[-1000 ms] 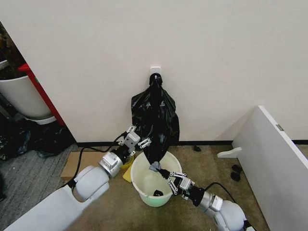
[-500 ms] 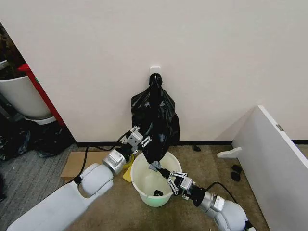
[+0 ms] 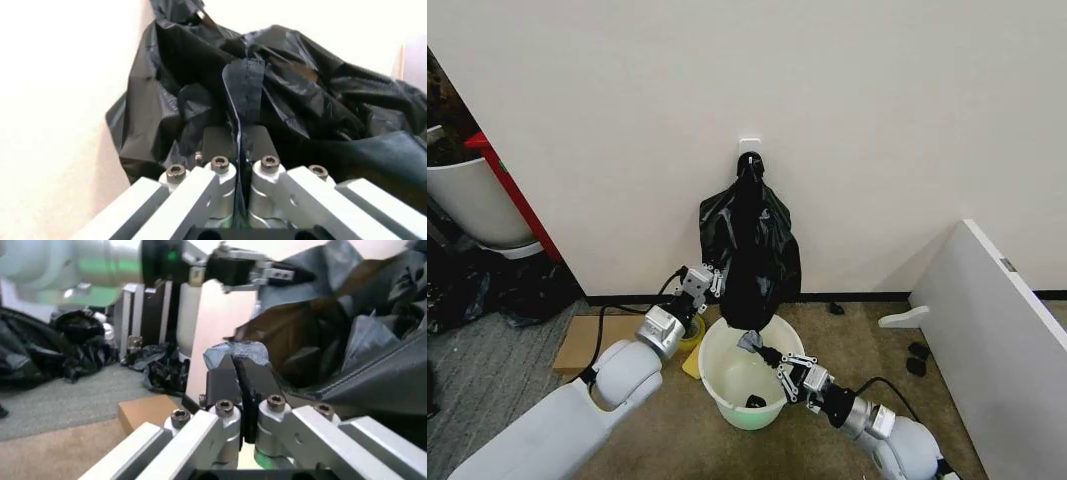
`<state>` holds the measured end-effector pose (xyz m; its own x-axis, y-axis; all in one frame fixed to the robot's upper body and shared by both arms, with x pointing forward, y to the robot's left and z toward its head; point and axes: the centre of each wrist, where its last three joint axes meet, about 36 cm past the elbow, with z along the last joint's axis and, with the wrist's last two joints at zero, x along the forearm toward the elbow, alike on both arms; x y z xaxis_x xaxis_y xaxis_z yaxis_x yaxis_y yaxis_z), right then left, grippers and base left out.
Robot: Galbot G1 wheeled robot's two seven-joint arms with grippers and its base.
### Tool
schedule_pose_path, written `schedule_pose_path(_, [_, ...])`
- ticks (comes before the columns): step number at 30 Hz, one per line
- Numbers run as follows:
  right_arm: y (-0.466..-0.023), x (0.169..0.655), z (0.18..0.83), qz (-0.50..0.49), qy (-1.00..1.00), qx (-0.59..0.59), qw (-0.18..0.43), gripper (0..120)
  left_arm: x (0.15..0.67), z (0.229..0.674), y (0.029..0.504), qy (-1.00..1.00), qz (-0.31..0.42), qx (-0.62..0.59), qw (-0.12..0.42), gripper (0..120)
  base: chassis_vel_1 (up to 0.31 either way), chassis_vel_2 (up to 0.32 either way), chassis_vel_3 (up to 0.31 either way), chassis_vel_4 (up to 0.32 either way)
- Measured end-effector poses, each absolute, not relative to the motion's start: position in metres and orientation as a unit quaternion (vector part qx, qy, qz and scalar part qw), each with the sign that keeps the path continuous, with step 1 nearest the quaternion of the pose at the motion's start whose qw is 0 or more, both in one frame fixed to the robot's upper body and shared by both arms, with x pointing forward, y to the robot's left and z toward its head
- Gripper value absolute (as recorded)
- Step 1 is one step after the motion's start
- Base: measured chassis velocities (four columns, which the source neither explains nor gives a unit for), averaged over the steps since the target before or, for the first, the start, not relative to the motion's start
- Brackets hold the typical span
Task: Place the garbage bag over the trash bin.
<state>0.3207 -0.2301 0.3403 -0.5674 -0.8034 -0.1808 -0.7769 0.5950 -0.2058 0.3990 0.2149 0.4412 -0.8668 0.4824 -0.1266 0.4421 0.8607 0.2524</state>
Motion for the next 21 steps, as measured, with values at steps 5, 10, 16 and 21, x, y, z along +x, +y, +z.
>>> schedule_pose_path(5, [-0.226, 0.315, 0.348, -0.035, 0.893, -0.433, 0.122, 18, 0.392, 0.438, 0.215, 0.962, 0.09, 0.236, 0.1, 0, 0.0, 0.0, 0.0, 0.0])
schedule_pose_path(10, [-0.223, 0.31, 0.366, -0.03, 0.908, -0.406, 0.097, 36, 0.386, 0.437, 0.211, 0.965, 0.068, 0.23, 0.11, 0, 0.0, 0.0, 0.0, 0.0])
schedule_pose_path(16, [-0.227, 0.308, 0.393, -0.03, 0.929, -0.359, 0.087, 56, 0.382, 0.436, 0.211, 0.969, 0.05, 0.216, 0.111, 0, 0.0, 0.0, 0.0, 0.0])
schedule_pose_path(21, [-0.242, 0.318, 0.423, -0.047, 0.958, -0.277, 0.061, 74, 0.377, 0.433, 0.212, 0.972, 0.041, 0.206, 0.107, 0, 0.0, 0.0, 0.0, 0.0])
